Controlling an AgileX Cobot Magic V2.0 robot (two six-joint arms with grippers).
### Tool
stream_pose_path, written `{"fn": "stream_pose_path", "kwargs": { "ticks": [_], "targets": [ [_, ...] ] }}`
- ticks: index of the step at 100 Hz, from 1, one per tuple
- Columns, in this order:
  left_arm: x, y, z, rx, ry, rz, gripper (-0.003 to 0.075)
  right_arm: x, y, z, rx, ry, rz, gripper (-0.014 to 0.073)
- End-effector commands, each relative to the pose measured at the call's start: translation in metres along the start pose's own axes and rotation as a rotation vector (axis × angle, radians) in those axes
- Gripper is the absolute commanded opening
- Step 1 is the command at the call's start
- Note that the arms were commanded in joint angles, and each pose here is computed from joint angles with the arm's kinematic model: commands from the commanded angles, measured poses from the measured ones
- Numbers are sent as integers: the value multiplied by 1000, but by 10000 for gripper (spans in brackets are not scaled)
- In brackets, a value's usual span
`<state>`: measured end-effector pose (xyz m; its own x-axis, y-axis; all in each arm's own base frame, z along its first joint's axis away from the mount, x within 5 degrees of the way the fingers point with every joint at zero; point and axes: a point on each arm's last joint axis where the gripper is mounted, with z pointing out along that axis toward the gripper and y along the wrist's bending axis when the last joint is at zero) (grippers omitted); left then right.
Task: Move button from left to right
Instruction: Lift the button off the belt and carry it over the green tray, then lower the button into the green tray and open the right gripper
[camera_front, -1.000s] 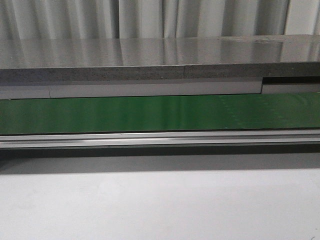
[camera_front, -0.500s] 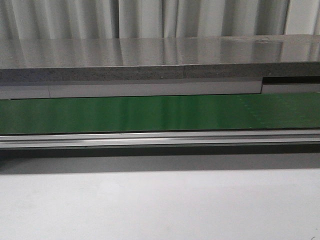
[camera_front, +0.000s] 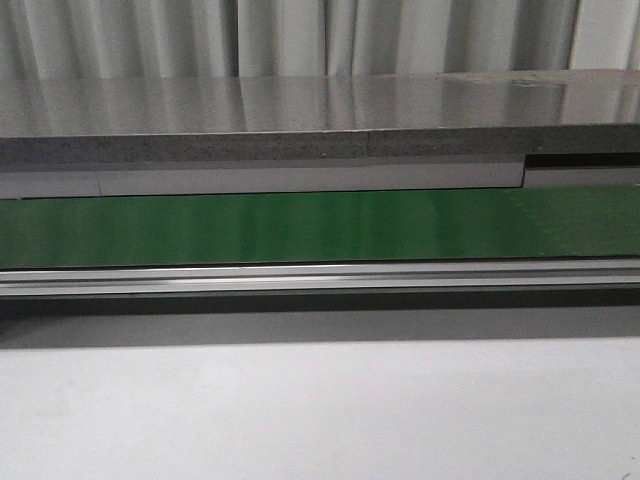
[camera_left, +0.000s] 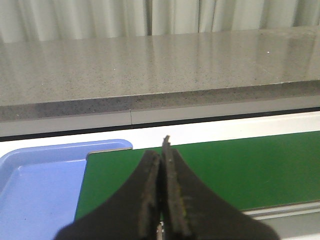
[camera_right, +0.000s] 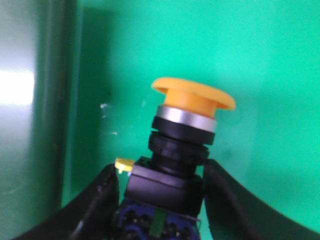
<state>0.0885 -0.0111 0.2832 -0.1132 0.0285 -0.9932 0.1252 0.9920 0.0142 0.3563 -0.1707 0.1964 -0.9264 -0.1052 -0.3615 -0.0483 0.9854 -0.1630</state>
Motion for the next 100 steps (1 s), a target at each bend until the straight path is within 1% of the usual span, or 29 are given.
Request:
{"fn": "stream_pose_path", "kwargs": {
  "ticks": [1,14,33,45,73,87,100],
  "targets": [
    [-16,1,-1,-11,-100,-15,-20,-14,-8,-25,52,-107,5,200],
    [-16,1,-1,-11,-100,-15,-20,-15,-8,-25,56,-115,7,286],
    [-16,1,-1,-11,-100,-15,-20,-16,-9,-26,63,-132,12,465],
    [-16,1,-1,-11,-100,-15,-20,-16,-9,-26,62,-132,13,534],
    [-16,1,-1,-11,-100,-15,-20,-17,-9,-33,67,-150,23,544],
    [-16,1,-1,-11,-100,-15,-20,-23,-8,-51,74,-234,84,542],
    [-16,1,-1,-11,-100,-15,-20,-32,-2,-75,37,-345,172,541]
  ]
}}
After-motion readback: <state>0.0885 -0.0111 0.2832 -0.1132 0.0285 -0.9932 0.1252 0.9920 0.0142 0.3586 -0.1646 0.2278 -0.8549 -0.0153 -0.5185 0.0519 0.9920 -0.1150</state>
